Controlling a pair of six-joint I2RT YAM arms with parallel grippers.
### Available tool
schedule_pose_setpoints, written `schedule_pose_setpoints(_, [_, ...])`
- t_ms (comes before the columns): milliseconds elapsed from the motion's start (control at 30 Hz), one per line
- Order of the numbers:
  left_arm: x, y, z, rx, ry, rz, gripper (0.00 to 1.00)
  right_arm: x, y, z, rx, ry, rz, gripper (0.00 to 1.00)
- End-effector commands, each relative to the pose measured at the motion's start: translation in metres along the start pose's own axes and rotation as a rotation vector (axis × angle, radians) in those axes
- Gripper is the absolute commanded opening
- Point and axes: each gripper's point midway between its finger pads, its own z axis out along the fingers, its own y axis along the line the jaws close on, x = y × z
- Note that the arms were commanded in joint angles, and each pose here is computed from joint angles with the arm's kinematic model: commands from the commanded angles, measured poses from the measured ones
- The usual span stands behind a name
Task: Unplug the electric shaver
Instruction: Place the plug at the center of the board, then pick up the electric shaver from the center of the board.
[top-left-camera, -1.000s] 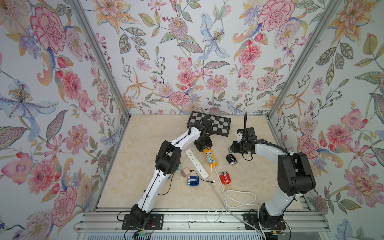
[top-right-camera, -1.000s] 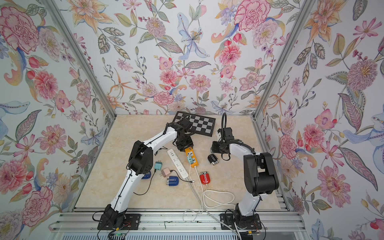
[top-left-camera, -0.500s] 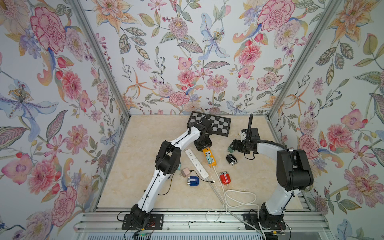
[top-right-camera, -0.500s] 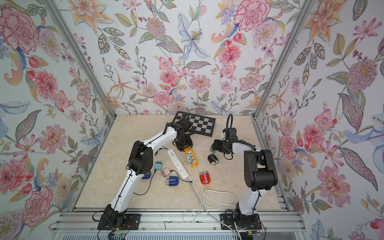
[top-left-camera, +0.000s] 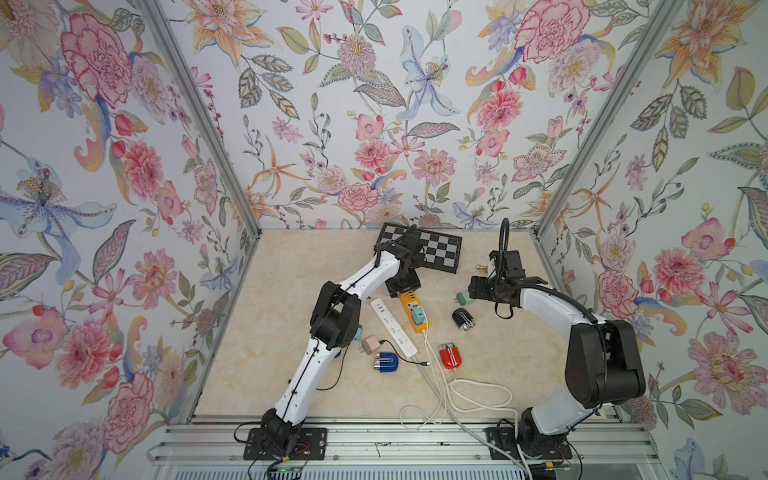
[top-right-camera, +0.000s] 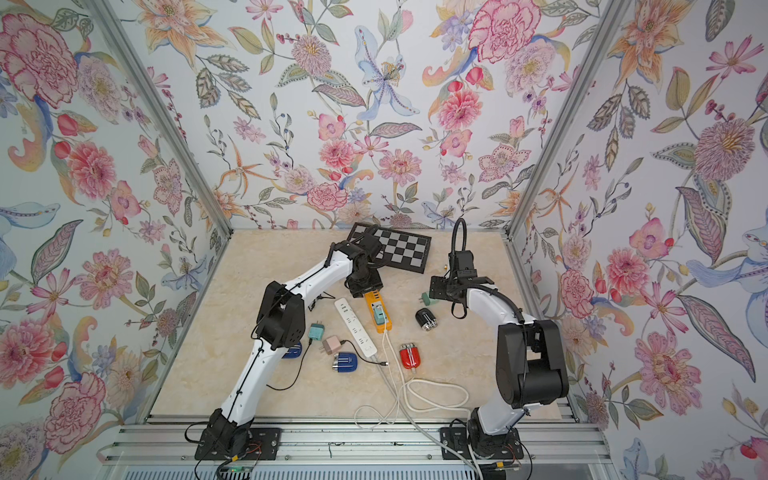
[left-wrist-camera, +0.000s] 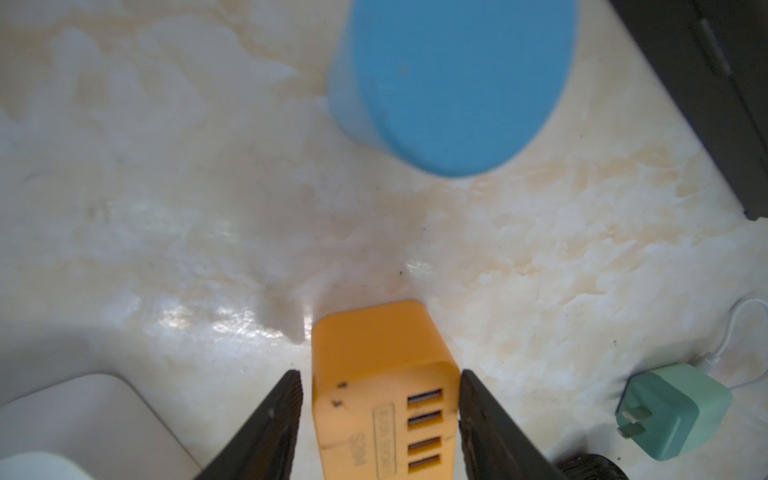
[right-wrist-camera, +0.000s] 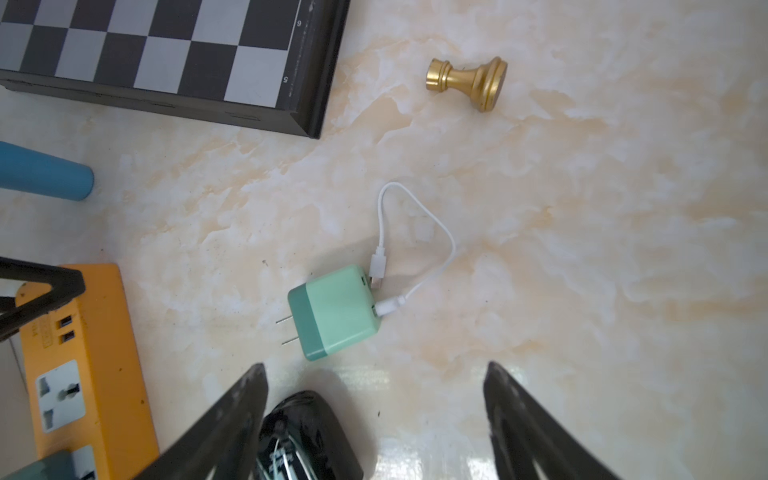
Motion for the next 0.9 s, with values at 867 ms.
schedule_pose_setpoints(867, [-0.088,-0.014,-0.146,0.085,-0.492,0.403,0.64,0.195,0.079,-0.064,0.115,0.358,-0.092,0.74])
